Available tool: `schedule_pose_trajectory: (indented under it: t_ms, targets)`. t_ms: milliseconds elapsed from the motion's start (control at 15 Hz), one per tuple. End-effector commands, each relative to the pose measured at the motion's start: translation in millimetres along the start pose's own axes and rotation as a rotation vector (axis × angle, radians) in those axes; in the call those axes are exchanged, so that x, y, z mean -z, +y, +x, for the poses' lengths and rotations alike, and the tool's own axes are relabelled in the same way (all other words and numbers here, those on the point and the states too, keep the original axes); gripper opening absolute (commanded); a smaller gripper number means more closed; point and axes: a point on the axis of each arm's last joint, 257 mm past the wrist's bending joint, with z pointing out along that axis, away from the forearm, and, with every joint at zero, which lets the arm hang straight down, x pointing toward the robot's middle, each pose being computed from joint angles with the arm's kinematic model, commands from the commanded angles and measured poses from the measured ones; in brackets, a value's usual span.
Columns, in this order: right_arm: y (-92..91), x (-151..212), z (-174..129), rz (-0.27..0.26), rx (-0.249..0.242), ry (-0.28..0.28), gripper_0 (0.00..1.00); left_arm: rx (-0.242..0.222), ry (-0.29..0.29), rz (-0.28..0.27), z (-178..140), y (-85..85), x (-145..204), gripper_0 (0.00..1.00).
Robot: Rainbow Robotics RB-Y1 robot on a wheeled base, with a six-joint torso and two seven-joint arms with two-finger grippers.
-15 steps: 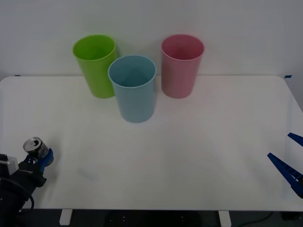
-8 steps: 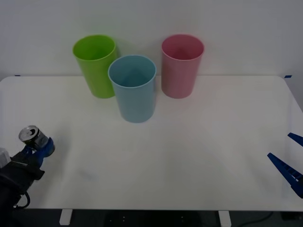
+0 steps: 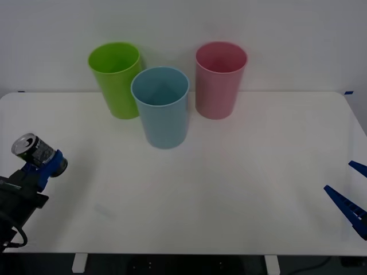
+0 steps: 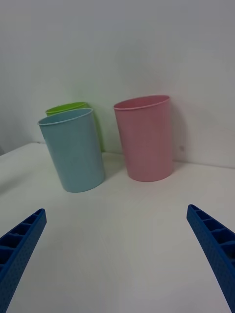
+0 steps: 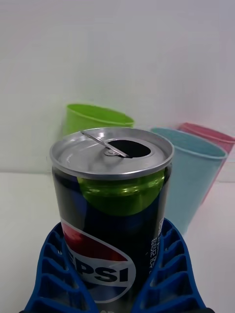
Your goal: Grasp the object on the table and drop it into the matching bin: aluminum can to the light blue bin, PET bottle to the pink bin.
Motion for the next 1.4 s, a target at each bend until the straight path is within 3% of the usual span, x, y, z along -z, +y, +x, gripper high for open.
schedule_pose_trajectory:
  t_ms: [67,333,867,1000,1400]
  targets:
    - [0.0,0,0,0.0,0.0,0.0,1.0,0.02,-0.014,0.029,-16,-11.7,-10,0.0]
    - [0.0,0,0,0.0,0.0,0.0,1.0,-0.013,-0.042,0.085,-33,-27.6,-36,0.0]
    - [0.0,0,0,0.0,0.0,0.0,1.0,0.028,-0.089,0.225,-68,-84.4,-110,0.0]
    - [0.0,0,0,0.0,0.0,0.0,1.0,0.01,-0.09,0.261,-71,-97.4,-130,0.0]
    - [0.0,0,0,0.0,0.0,0.0,1.0,-0.046,-0.094,0.334,-80,-114.6,-187,0.01]
